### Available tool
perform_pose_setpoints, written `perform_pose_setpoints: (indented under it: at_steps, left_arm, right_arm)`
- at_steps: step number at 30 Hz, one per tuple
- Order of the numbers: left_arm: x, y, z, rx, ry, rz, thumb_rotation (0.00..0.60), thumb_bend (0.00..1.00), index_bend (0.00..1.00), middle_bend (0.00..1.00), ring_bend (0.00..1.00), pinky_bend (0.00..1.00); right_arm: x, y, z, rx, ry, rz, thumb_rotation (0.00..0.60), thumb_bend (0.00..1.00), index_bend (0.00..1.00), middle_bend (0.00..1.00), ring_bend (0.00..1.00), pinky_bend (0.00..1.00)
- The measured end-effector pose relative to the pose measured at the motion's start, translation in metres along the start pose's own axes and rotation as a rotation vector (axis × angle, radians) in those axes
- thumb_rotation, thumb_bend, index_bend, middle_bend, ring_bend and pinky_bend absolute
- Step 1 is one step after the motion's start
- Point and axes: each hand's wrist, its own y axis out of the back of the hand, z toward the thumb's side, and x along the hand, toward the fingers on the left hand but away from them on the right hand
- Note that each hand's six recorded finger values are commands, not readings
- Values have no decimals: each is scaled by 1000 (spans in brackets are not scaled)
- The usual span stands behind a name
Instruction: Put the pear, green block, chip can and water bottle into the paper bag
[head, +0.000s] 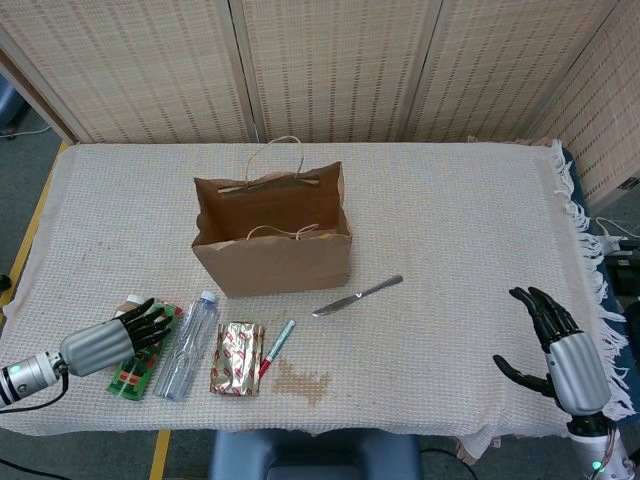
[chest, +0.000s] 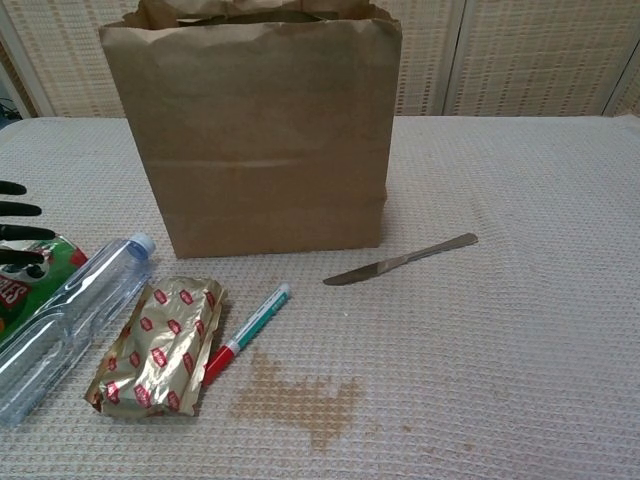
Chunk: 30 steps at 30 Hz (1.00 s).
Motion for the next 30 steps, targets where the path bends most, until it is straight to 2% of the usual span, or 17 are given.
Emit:
perform_pose_setpoints:
  at_steps: [9, 30]
  left_arm:
    - [-12, -14, 16, 50, -62, -37, 600, 392, 0, 0, 0, 89]
    - [-5, -23, 42, 59, -138, -27, 600, 392, 0, 0, 0, 81]
  right_arm:
    - [0, -1, 1, -12, -8, 8, 600, 86, 2, 151, 80, 200]
    - [-3, -5, 2, -42, -26, 29, 600, 85, 2, 151, 80, 200]
